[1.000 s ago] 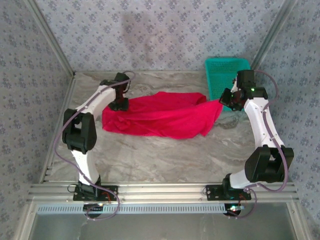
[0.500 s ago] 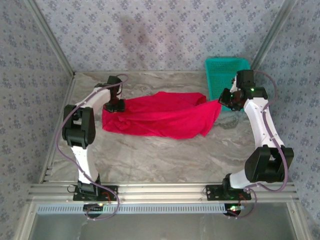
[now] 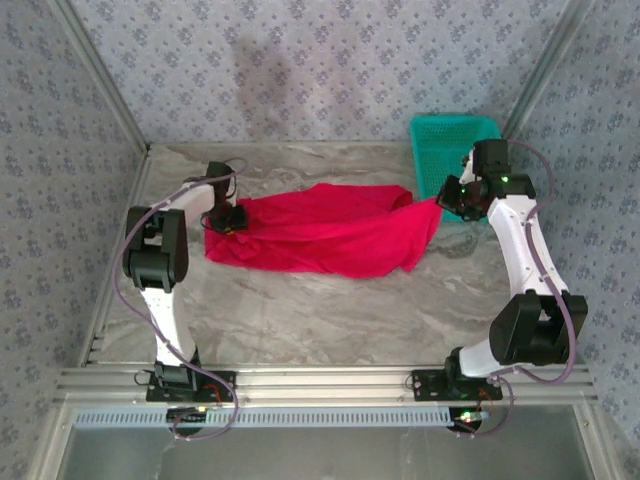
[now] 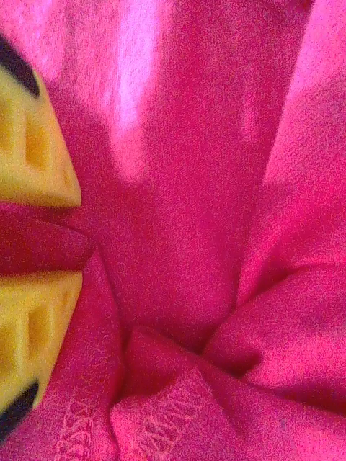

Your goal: Fold the inside-out t-shirt

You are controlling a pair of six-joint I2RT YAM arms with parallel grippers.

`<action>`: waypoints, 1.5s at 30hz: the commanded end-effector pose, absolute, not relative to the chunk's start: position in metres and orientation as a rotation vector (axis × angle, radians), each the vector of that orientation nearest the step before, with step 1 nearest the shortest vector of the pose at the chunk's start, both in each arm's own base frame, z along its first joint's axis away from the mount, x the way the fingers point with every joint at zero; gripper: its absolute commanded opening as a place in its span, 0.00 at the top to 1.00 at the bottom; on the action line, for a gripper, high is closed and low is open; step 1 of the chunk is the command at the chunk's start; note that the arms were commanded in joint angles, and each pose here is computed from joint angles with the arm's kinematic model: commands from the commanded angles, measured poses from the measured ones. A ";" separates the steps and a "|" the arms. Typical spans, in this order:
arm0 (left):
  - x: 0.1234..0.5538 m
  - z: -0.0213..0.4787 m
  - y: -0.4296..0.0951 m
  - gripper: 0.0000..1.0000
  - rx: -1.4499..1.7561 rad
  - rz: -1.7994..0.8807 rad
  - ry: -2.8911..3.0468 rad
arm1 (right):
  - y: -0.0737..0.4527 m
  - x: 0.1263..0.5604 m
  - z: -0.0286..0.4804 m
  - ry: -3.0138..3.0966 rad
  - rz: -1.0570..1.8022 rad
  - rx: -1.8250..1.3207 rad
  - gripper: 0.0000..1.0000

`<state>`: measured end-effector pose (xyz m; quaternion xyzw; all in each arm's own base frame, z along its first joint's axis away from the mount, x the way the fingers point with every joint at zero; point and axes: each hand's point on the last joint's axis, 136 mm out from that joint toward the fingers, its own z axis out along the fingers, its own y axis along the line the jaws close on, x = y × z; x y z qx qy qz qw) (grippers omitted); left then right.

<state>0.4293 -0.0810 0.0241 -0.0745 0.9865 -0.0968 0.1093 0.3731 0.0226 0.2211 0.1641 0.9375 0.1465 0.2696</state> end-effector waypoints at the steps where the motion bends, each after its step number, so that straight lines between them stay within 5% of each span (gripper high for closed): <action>1: 0.431 0.052 -0.082 0.85 -0.298 -0.373 2.833 | 0.026 0.376 0.242 2.477 0.414 0.424 1.00; 4: 0.435 0.088 -0.075 0.99 -0.354 -0.403 2.761 | 0.026 0.374 0.245 2.476 0.409 0.425 1.00; 14: 0.429 0.208 -0.081 1.00 -0.453 -0.841 2.460 | 0.029 0.375 0.274 2.417 0.441 0.420 1.00; 22: 0.447 0.339 -0.055 1.00 -0.519 -1.262 2.031 | 0.026 0.401 0.359 2.215 0.570 0.434 1.00; 27: 0.442 0.462 -0.030 1.00 -0.451 -1.236 1.780 | 0.036 0.417 0.464 1.934 0.830 0.397 1.00; 33: 0.388 0.598 -0.009 1.00 -0.352 -1.085 1.526 | 0.040 0.394 0.588 1.562 0.970 0.296 1.00; 45: 0.274 0.685 0.026 1.00 -0.384 -0.736 1.254 | 0.037 0.273 0.682 1.285 0.814 0.127 1.00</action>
